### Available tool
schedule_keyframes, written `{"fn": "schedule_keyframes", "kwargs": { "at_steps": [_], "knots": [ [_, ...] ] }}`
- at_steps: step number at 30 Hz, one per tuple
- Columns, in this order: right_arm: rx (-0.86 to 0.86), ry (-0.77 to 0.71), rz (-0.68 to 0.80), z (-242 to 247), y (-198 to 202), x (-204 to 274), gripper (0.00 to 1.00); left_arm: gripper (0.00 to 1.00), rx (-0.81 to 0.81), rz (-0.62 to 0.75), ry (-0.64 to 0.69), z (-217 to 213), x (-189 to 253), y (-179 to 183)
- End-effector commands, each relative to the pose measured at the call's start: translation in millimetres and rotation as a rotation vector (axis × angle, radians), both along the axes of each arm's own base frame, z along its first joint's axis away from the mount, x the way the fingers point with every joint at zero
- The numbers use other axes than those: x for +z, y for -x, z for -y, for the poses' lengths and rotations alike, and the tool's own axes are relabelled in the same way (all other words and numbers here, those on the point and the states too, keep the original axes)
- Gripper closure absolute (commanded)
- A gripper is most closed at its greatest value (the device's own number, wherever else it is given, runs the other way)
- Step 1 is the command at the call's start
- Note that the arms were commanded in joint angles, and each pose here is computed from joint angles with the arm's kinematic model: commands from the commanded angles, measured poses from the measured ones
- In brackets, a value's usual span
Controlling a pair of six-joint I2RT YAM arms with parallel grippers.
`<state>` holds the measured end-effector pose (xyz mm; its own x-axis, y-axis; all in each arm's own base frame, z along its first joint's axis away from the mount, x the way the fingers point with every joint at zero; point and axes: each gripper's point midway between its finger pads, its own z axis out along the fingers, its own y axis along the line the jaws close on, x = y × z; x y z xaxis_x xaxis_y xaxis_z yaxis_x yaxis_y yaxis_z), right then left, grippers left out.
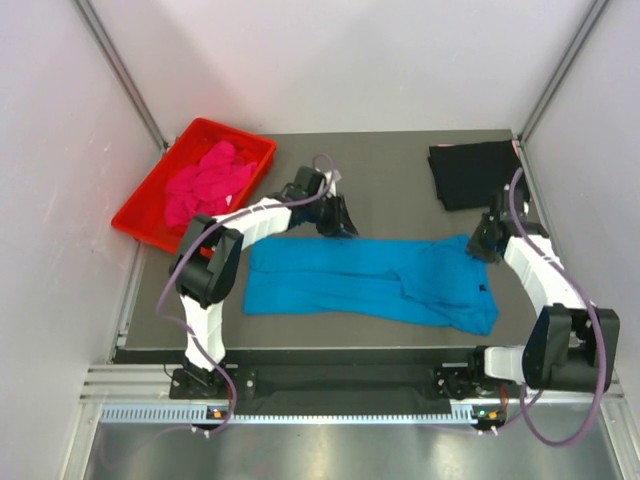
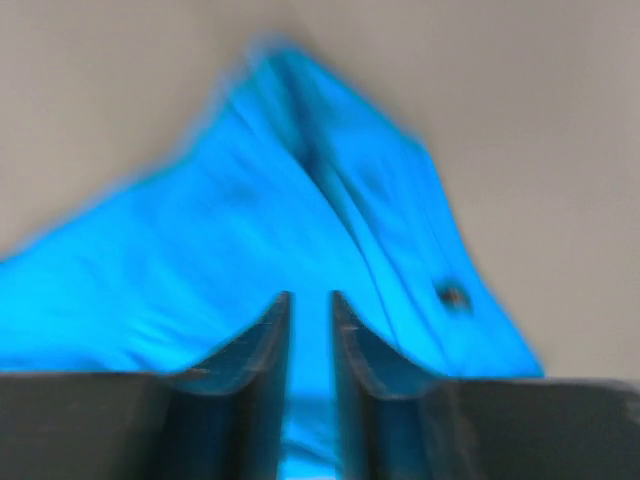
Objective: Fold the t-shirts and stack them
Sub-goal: Fold the tshirt
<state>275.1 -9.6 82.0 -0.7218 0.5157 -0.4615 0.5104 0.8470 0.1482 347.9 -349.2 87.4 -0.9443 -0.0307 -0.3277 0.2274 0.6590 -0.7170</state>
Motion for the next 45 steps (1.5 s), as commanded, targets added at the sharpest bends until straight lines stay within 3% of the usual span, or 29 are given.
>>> {"fn": "schedule_keyframes", "kwargs": {
  "at_steps": [1, 7, 13, 17, 24, 32, 45],
  "knots": [
    [0.199, -0.023, 0.195, 0, -58, 29, 0.73, 0.69, 0.044, 0.041, -0.082, -26, -11, -30],
    [0.331, -0.206, 0.251, 2, -87, 17, 0.59, 0.70, 0.062, 0.000, -0.101, -40, -37, -31],
    [0.360, -0.261, 0.228, 13, -95, -1, 0.65, 0.70, 0.061, 0.038, -0.097, -40, -24, -34],
    [0.325, -0.193, 0.240, 21, -107, 9, 0.69, 0.70, 0.064, 0.079, -0.080, -34, -3, -36],
    [0.275, -0.021, 0.160, 32, -112, 10, 0.67, 0.70, 0.030, 0.075, -0.045, -16, -3, -26],
    [0.374, 0.013, 0.096, 13, -126, 1, 0.67, 0.71, 0.018, 0.033, -0.066, -19, -32, -20],
    [0.397, 0.047, -0.029, 17, -115, -24, 0.69, 0.71, 0.028, -0.005, -0.128, -27, -60, -18]
  ]
}}
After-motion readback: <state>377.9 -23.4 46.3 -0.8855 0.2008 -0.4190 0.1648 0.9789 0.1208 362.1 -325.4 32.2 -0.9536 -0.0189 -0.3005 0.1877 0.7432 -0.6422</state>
